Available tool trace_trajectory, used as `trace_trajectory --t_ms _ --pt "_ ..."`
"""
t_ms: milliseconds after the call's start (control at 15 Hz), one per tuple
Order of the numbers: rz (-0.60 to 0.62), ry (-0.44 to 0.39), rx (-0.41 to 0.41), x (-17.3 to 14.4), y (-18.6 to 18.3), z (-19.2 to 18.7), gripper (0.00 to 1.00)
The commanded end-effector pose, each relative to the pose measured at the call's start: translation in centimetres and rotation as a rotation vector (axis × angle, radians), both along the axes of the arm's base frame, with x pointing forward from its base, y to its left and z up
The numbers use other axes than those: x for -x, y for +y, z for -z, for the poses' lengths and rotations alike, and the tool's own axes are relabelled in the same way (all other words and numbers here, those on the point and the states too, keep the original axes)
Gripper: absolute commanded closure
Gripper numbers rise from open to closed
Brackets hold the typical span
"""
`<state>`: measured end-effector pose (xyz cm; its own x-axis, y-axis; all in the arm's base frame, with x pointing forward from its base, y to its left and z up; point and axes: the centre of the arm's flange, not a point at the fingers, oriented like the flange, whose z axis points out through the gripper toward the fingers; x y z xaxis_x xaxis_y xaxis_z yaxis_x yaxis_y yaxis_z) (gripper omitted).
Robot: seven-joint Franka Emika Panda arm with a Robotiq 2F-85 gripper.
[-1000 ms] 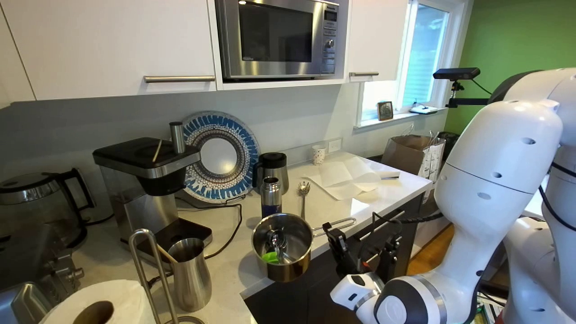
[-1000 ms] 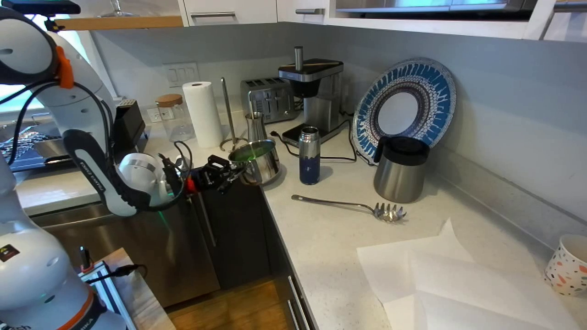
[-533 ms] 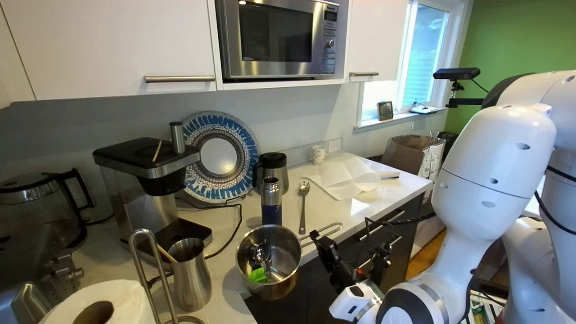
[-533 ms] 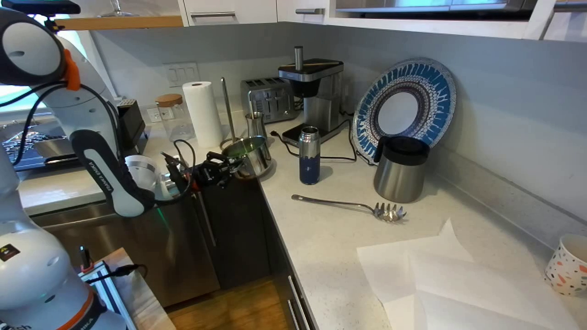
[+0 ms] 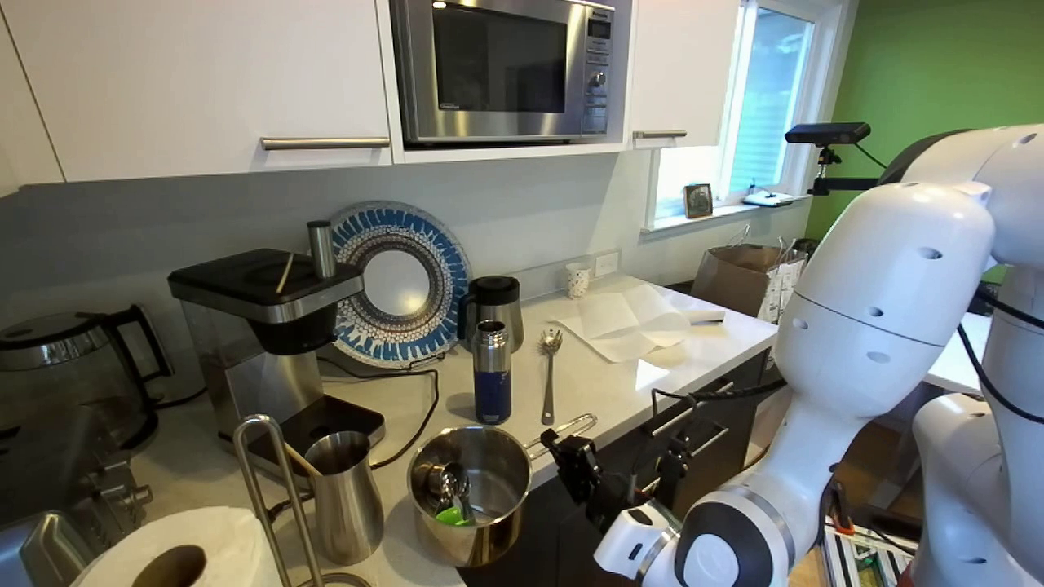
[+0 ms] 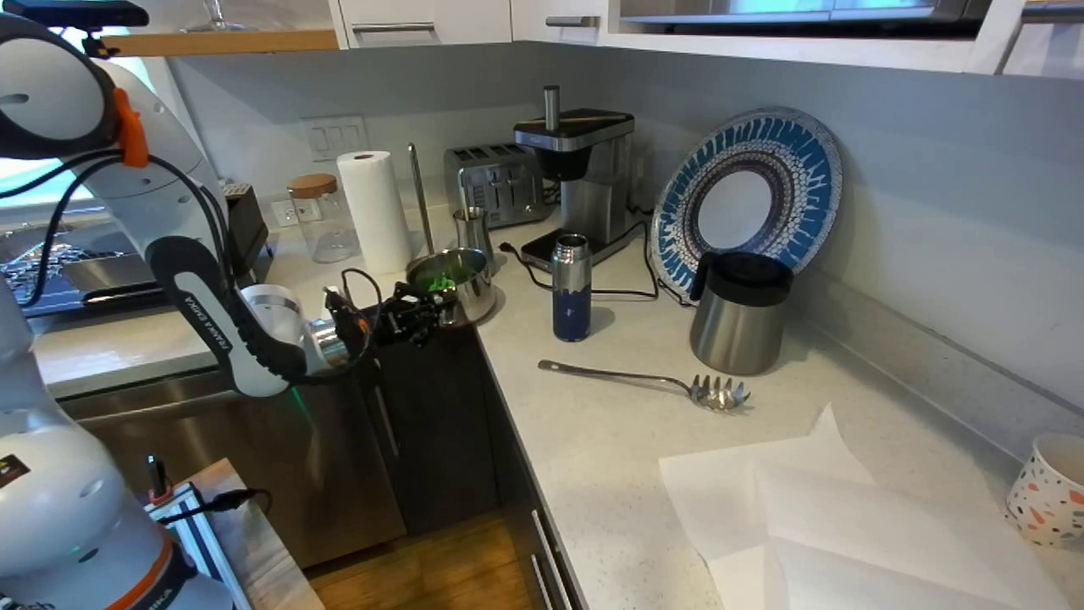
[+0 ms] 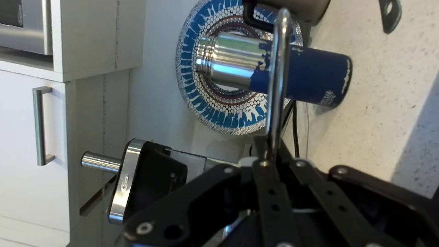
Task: Move the pot to the left
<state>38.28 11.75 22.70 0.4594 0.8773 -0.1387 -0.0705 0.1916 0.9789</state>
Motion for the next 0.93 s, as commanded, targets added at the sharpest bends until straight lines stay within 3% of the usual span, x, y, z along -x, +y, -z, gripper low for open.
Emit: trace_trajectory --t_ms 0,867 --pt "-0.085 -0.038 -0.048 4.9 -3.3 -3.4 0.99" --pt "-0.216 0.04 -0.146 3.9 -4.1 -4.1 0.99"
